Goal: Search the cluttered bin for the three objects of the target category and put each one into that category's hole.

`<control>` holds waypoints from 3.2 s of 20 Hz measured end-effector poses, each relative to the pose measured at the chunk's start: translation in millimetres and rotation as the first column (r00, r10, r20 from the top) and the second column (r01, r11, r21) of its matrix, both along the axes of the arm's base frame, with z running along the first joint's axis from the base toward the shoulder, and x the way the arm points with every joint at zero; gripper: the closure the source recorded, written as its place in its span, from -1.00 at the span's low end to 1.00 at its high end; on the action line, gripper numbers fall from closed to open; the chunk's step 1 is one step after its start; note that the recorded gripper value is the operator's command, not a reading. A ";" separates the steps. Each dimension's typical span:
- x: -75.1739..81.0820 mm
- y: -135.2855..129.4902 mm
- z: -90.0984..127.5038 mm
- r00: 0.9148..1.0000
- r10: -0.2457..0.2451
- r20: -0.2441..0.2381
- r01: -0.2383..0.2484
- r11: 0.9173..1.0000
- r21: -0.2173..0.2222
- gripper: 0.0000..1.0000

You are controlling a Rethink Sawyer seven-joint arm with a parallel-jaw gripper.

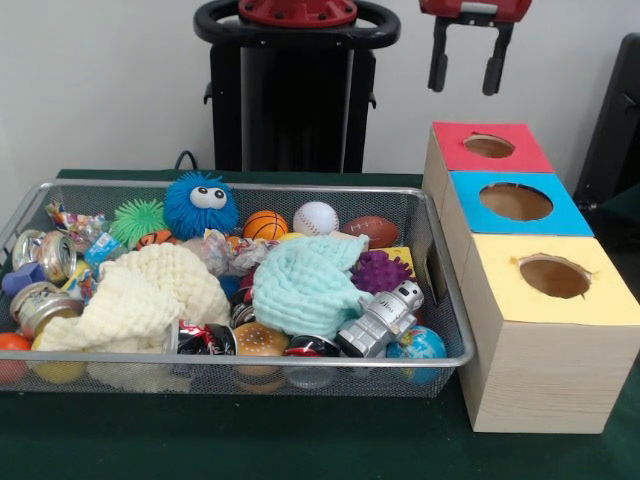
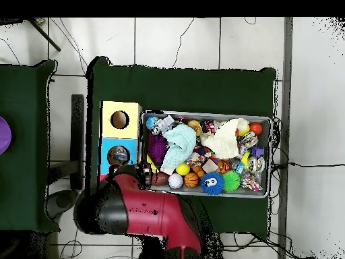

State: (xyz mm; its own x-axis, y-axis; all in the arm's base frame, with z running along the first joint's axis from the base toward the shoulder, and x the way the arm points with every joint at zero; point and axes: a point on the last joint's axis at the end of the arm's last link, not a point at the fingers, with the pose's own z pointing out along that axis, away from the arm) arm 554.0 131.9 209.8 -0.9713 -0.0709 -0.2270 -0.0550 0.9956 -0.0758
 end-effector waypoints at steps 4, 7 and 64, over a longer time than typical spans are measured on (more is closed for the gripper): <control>8.4 -22.1 1.5 0.999 -0.038 0.004 0.038 0.999 0.014 -1.00; 13.0 -33.7 1.8 0.998 -0.057 0.006 0.057 0.998 0.021 -1.00; 41.1 -171.4 -14.7 0.998 -0.055 -0.015 0.057 0.980 0.192 -1.00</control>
